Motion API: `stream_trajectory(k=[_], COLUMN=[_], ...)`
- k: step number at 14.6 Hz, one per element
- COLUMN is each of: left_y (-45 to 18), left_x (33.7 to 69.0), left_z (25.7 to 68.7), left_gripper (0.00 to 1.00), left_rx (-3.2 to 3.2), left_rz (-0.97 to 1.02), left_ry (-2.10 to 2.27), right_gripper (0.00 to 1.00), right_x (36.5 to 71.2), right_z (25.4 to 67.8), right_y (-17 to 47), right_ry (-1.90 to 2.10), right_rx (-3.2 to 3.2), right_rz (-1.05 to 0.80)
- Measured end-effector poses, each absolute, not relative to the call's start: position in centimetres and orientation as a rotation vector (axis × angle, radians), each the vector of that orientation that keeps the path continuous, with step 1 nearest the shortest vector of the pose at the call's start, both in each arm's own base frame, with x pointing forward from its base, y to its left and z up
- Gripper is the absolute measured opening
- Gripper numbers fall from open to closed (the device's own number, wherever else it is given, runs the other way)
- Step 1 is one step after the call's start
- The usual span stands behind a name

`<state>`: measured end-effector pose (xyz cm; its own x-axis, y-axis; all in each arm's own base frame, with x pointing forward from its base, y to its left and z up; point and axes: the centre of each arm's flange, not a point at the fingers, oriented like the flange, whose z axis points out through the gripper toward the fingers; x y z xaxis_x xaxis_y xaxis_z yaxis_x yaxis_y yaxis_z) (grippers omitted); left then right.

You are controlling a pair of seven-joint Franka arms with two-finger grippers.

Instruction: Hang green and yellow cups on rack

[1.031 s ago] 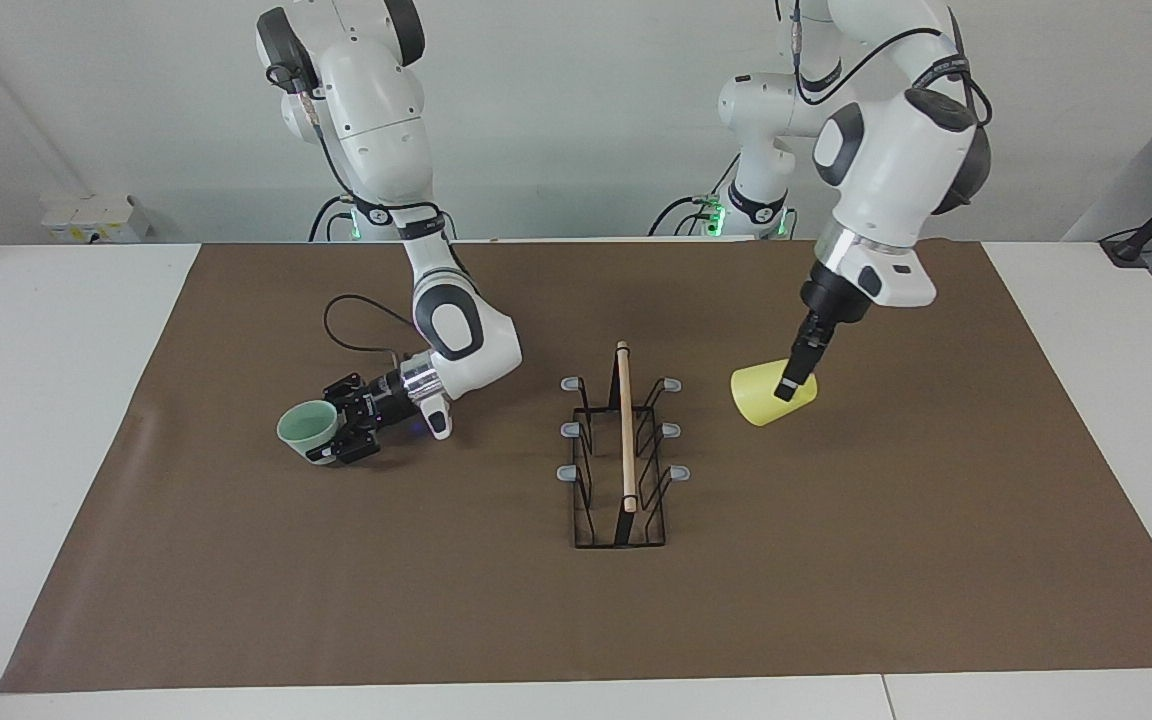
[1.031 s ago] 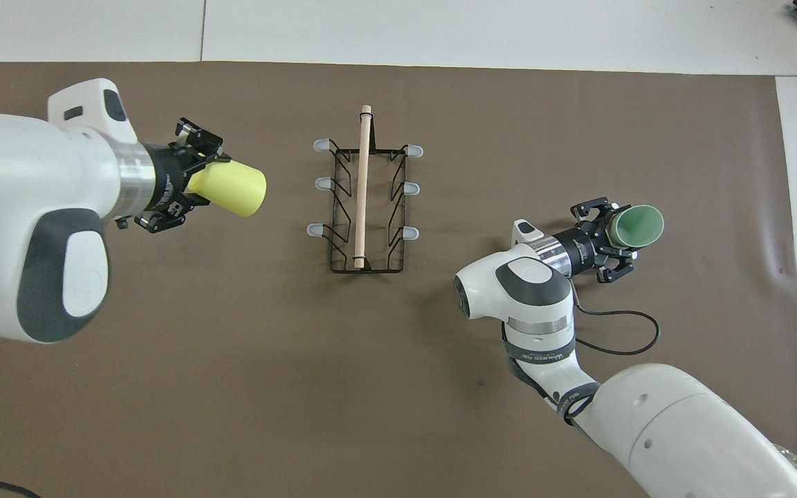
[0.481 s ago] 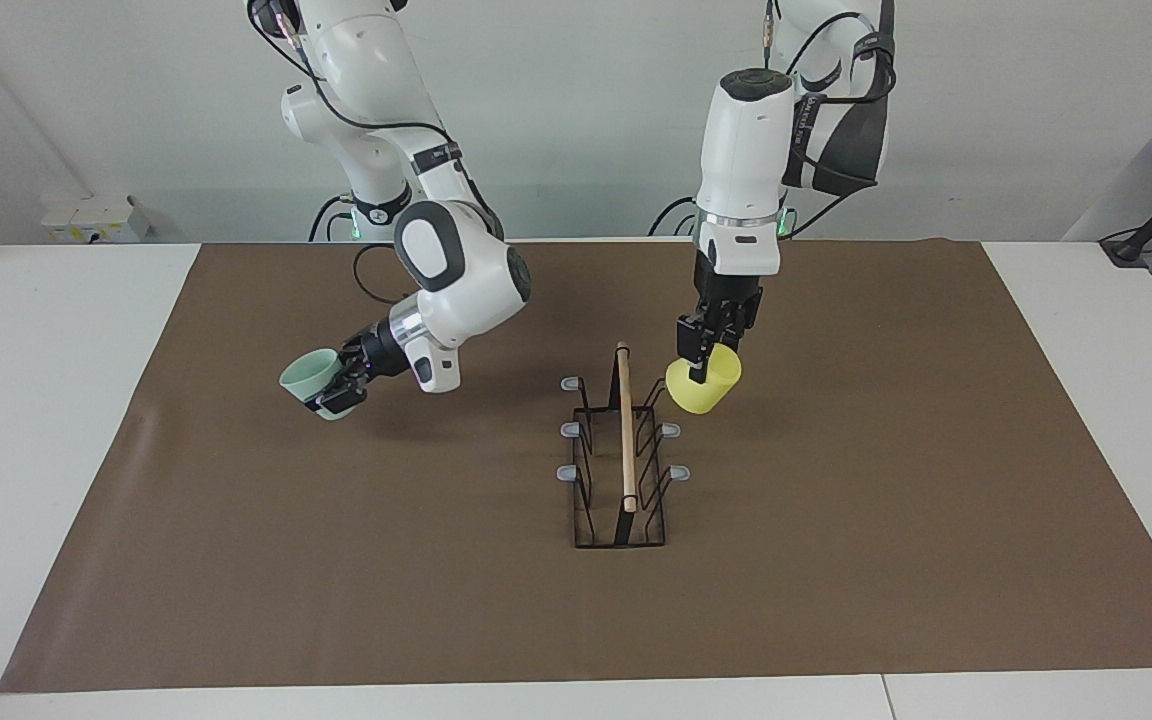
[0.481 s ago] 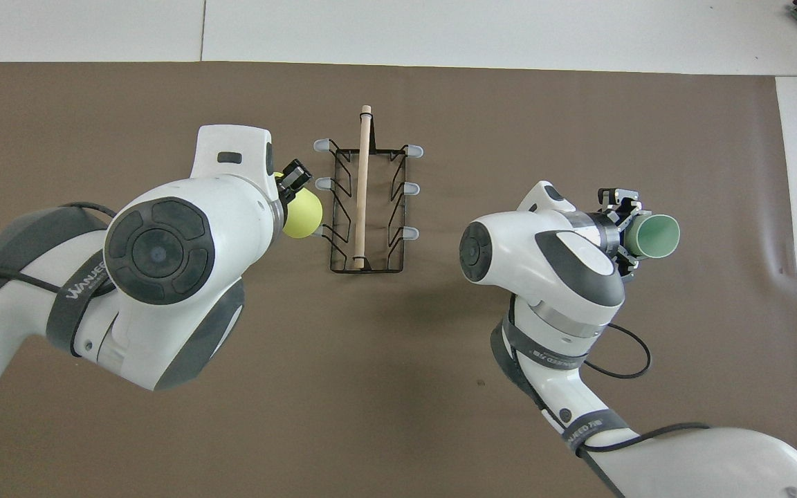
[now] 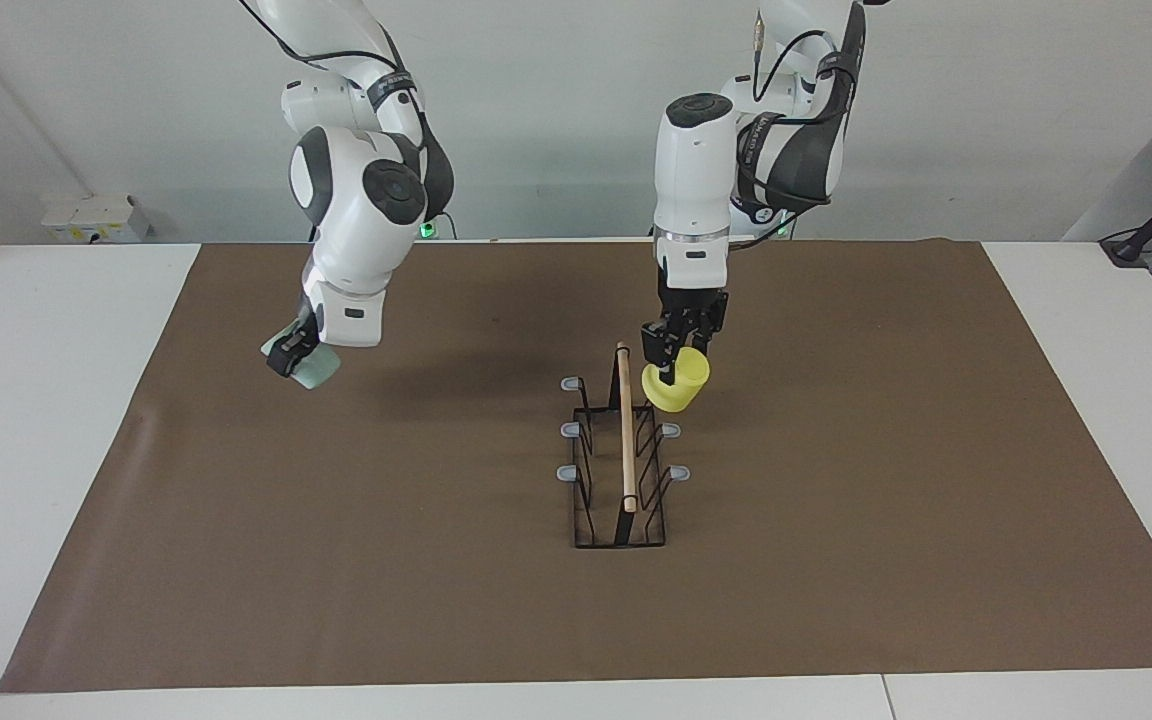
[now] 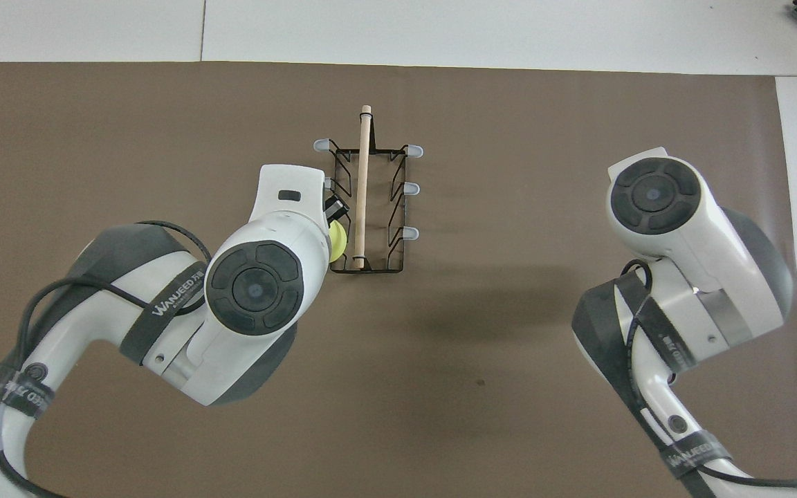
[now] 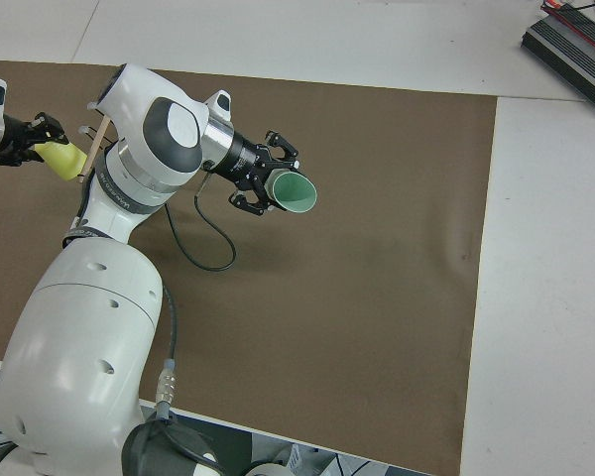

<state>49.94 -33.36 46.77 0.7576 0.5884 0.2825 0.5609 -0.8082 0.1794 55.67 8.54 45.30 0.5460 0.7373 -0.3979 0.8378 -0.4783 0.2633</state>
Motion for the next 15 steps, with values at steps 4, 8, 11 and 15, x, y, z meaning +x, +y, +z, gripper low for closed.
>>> stream_trajectory(k=[4, 8, 11, 15], left_y=[-33.9, -33.4, -32.7, -29.3], left_x=[49.3, 49.3, 49.4, 50.9], left_z=[45.7, 45.2, 46.3, 48.3], left_gripper=[0.66, 0.91, 1.0, 1.0], left_rx=[2.839, 2.852, 2.907, 3.074], left_rz=[0.508, 0.504, 0.511, 0.485], left_ry=[0.931, 0.939, 0.9, 0.646], right_gripper=[0.67, 0.67, 0.67, 0.67], right_x=[55.5, 56.3, 56.8, 57.2], right_z=[48.6, 50.0, 50.3, 50.8], right_y=[7.8, 8.6, 7.9, 8.2], right_ry=[1.205, 1.129, 1.048, 1.072], right_rx=[2.671, 2.911, 3.076, 3.272], right_rz=[-0.074, 0.193, 0.328, 0.554])
